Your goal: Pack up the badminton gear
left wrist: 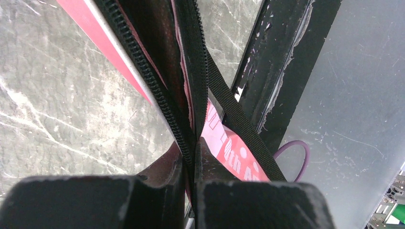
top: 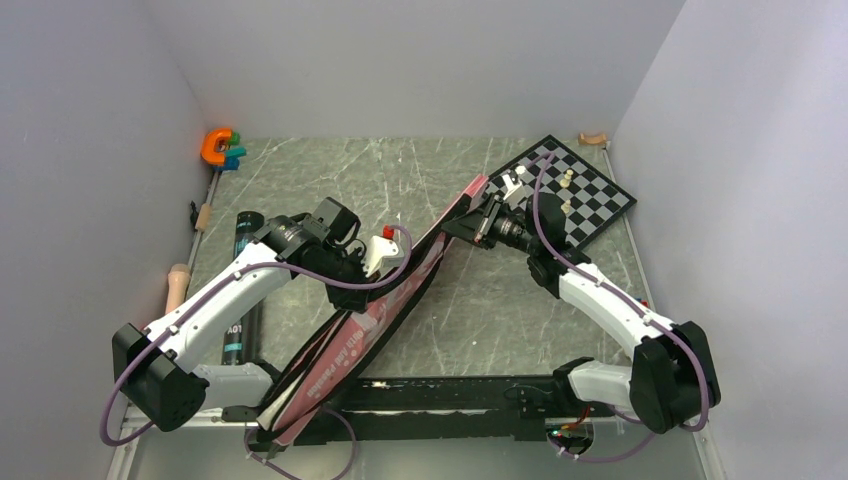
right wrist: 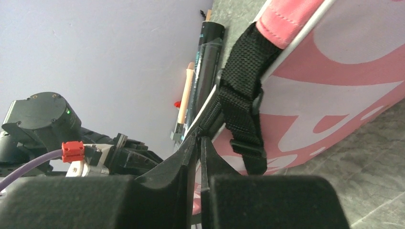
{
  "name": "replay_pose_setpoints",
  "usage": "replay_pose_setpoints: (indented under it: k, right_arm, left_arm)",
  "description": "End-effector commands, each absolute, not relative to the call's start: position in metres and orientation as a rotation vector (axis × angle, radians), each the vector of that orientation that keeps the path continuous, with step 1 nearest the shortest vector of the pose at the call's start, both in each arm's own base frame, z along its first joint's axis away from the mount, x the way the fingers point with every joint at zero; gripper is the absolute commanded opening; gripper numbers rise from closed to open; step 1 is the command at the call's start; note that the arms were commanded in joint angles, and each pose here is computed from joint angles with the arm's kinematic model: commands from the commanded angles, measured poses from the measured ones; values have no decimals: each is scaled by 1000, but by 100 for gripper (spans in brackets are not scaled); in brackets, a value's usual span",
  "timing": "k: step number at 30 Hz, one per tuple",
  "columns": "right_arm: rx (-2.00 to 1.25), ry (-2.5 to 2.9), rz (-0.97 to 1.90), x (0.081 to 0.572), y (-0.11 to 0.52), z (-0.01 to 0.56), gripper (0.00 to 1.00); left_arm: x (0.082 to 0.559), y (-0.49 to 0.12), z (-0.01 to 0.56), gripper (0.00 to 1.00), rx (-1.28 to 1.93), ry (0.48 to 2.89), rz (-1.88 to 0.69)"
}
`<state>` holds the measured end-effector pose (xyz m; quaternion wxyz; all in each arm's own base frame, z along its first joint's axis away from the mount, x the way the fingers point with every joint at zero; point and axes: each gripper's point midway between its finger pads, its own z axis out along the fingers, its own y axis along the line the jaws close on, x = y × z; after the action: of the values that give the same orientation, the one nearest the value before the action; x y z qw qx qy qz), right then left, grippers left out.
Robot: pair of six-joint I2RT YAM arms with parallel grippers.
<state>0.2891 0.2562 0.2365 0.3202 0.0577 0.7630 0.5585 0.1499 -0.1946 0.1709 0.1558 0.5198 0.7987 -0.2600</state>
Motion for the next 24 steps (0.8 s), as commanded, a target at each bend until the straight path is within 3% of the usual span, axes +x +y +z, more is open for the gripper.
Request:
replay_pose_setpoints:
  k: [1,6,24]
  right_arm:
    - [84,1938,1523,279,259,259,9]
    - [88,1935,1543,274,259,263,0]
    - [-29,2013,1694,217,305,260,0]
  left_arm:
    - [156,-207,195,0,1485,2175,-785]
    - [157,-206,193,0,1481,2179,-775]
    - [168,-206,190,0,1444,2201,-714]
